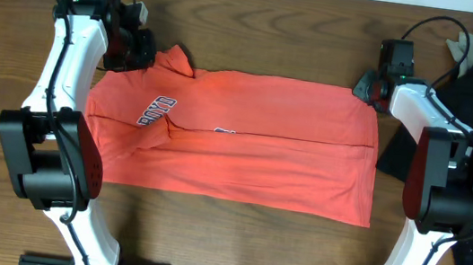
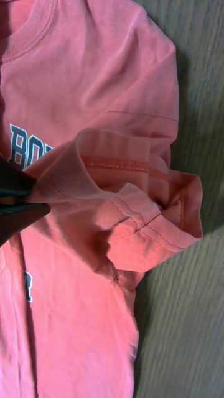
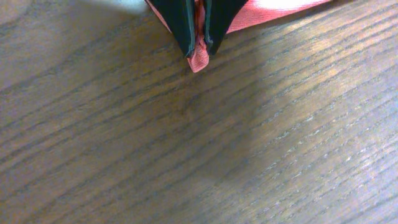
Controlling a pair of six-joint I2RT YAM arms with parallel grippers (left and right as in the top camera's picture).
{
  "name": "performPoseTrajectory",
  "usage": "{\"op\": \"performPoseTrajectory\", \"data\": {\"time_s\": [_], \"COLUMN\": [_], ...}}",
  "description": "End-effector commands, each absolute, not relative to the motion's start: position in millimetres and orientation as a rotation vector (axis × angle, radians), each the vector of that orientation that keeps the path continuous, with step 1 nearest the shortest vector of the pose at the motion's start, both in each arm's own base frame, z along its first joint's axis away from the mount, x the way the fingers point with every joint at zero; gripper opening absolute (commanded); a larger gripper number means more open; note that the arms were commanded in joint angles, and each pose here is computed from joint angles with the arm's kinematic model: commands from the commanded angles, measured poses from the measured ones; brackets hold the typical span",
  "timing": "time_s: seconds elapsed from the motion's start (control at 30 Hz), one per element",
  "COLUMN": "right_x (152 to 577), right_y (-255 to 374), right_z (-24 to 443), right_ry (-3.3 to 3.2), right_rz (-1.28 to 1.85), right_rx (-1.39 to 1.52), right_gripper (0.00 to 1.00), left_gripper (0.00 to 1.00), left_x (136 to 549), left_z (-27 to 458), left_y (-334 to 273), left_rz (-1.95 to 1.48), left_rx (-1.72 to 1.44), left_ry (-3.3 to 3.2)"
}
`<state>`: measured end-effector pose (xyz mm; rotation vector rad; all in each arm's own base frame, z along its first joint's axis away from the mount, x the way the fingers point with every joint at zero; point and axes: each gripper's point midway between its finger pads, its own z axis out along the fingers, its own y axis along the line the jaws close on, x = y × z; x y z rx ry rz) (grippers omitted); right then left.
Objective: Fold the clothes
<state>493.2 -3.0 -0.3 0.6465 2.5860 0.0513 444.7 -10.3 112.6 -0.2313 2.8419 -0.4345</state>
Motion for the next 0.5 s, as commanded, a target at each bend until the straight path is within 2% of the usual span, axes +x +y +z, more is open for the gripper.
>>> {"op": "performPoseTrajectory", "data": {"time_s": [0.0,0.27,0.47], "right_x": [472.8,452.0,418.3], "right_y": [-10.2,-33.0,-14.6], "right_z": [-25.8,6.4,42.3], "right_ry": [2.674,2.694,2.817], "right_rz": [0.011,-0.035,0.02], "right_rx": [0.696,0.759,0.615], "right_gripper": [0.01,0.02,0.09], "left_gripper": [0.06,0.06,0.06], "left_x": [441.6,425.1,388.6], "left_z": [107.3,137.4,177.9], "left_y": [-6.7,-6.4,10.2], "left_rz": [-0.414,-0.412,-0.346], "left_rx": [-0.218,-0.221,-0.28], "left_ry": [2.86,2.845,2.845]}}
